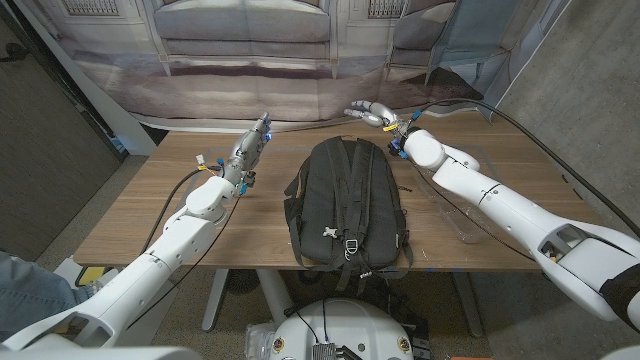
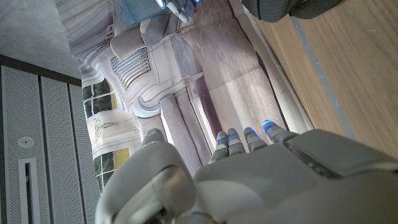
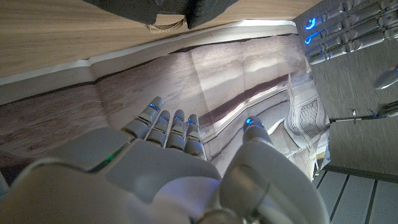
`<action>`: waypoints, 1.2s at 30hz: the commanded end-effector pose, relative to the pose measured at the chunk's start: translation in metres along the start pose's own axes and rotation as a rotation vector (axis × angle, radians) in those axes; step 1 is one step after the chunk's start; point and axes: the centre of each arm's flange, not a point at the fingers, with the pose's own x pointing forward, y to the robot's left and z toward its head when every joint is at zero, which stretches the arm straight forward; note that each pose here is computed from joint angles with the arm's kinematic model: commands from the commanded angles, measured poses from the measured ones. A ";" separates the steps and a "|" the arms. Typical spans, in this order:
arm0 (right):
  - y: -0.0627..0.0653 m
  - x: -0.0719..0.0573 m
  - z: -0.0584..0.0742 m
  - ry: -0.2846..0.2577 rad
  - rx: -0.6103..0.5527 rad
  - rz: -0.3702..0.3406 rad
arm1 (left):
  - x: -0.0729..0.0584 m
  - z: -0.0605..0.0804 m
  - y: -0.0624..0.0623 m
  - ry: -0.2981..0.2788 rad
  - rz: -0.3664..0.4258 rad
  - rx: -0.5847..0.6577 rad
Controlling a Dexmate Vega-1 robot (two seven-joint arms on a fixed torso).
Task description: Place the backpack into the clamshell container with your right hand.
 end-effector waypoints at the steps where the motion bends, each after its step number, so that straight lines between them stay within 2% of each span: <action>1: 0.003 0.006 0.001 0.016 -0.041 0.030 | 0.002 -0.001 -0.001 -0.002 -0.004 -0.003; 20: 0.000 0.012 0.004 0.037 -0.107 0.075 | 0.001 0.000 0.000 0.002 0.000 0.000; 36: -0.004 0.020 0.010 0.068 -0.176 0.143 | 0.006 0.002 0.000 0.004 -0.007 0.010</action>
